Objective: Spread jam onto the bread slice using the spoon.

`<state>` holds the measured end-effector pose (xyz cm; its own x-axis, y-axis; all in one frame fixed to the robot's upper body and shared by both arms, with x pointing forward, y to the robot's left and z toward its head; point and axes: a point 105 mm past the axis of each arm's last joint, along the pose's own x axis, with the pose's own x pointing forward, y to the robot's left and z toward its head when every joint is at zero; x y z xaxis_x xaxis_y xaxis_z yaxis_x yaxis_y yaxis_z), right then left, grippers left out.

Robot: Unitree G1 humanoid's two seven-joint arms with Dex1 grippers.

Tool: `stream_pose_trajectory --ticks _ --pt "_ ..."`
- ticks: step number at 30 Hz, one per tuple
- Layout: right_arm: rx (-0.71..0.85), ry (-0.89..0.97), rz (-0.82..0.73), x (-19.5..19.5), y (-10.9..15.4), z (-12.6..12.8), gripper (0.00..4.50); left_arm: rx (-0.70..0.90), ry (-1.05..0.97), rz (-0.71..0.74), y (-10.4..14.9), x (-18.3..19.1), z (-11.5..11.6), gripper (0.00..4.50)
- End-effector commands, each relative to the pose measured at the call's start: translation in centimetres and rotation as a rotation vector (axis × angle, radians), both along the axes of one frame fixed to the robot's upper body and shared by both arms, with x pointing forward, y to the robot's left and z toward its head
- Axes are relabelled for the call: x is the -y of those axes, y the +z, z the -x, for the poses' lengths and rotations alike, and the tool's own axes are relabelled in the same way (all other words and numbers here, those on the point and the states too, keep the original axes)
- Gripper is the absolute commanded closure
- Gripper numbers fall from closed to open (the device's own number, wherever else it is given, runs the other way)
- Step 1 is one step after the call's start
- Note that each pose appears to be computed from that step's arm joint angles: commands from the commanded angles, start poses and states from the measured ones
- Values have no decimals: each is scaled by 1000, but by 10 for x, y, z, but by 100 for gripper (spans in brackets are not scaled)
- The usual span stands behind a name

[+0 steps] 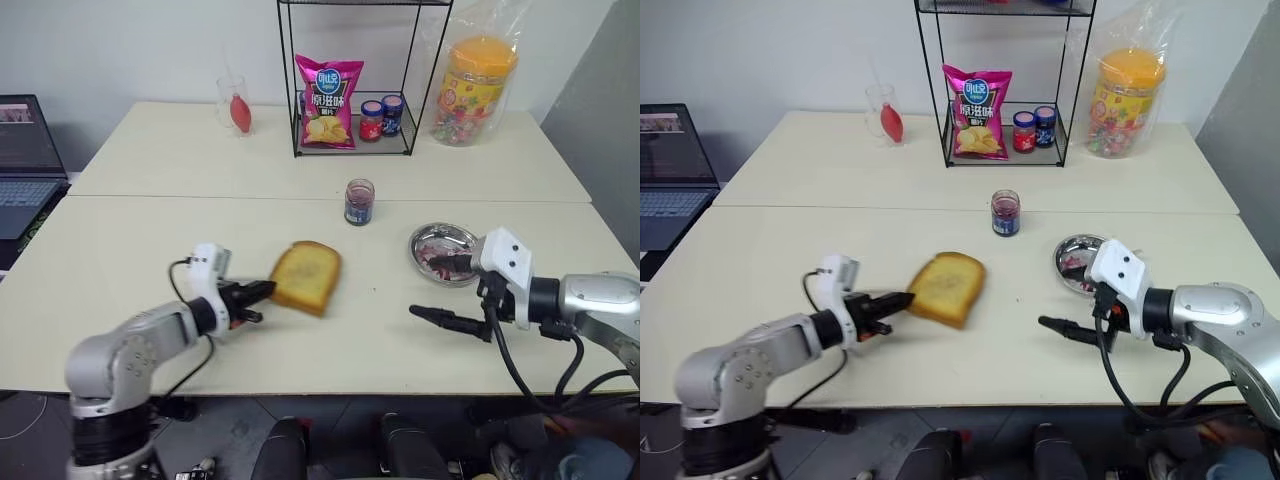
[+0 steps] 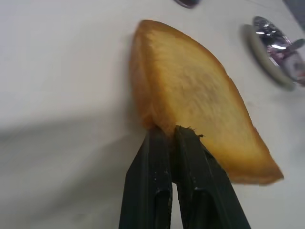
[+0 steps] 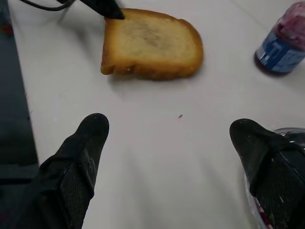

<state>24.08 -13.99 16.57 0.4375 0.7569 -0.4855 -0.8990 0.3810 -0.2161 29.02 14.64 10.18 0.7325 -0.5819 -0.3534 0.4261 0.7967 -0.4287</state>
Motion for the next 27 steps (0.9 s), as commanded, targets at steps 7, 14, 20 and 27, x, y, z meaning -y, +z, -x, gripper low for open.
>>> stream_pose_trajectory --ticks 7,14,20,27 --pt "36 28 40 4 5 9 0 33 56 -18 10 24 9 449" --pt "42 22 39 4 5 8 0 -6 89 -61 -1 13 26 449" --pt "44 36 42 3 8 6 0 -51 117 -42 -12 14 36 392" --pt "43 45 46 4 8 5 0 -67 118 7 -11 17 41 270"
